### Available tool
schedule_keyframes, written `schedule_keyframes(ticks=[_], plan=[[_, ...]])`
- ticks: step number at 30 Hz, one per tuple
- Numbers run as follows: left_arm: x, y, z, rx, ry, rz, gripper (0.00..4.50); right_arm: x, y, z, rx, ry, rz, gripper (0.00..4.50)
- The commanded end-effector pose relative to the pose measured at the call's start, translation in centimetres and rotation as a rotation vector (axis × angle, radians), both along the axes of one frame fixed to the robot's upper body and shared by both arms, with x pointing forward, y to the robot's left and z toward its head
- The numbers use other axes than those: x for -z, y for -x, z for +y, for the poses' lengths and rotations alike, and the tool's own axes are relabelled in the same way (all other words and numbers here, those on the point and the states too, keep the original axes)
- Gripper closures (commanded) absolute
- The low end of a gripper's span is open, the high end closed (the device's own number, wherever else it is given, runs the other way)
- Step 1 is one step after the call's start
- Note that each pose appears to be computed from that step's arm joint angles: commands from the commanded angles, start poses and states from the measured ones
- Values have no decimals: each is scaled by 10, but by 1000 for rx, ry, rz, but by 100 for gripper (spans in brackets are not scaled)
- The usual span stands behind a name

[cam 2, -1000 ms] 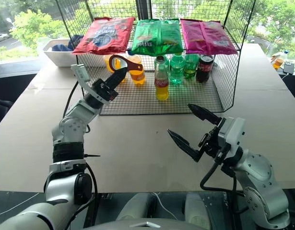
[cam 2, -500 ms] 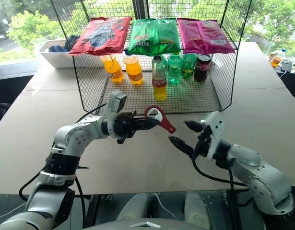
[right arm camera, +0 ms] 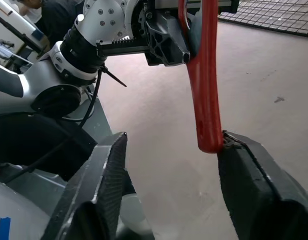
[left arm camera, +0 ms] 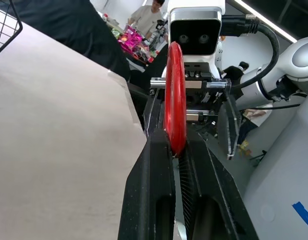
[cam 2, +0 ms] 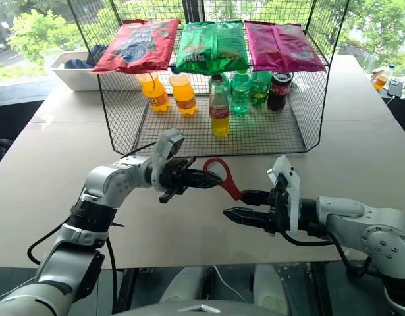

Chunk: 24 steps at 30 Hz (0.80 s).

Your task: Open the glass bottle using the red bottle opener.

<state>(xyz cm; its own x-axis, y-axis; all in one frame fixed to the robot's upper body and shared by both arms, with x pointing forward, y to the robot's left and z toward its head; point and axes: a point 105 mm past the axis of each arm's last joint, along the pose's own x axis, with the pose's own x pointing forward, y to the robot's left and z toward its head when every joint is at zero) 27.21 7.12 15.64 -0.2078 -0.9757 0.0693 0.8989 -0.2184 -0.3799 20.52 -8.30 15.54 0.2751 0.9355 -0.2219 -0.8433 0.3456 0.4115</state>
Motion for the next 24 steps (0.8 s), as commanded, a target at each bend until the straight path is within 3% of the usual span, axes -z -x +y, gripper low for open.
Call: schedule_keyframes(ticks=[1, 2, 4, 24], plan=[[-3, 0, -2, -7, 11, -32, 450, -1, 10, 6, -59, 7, -6, 334], [-3, 1, -2, -11, 13, -30, 450, -1, 9, 6, -53, 10, -9, 395], [-2, 3, -2, -7, 11, -25, 450, -2, 7, 6, -38, 2, -14, 447], [3, 13, -7, 27, -2, -11, 450, -6, 0, 16, 19, -96, 53, 447]])
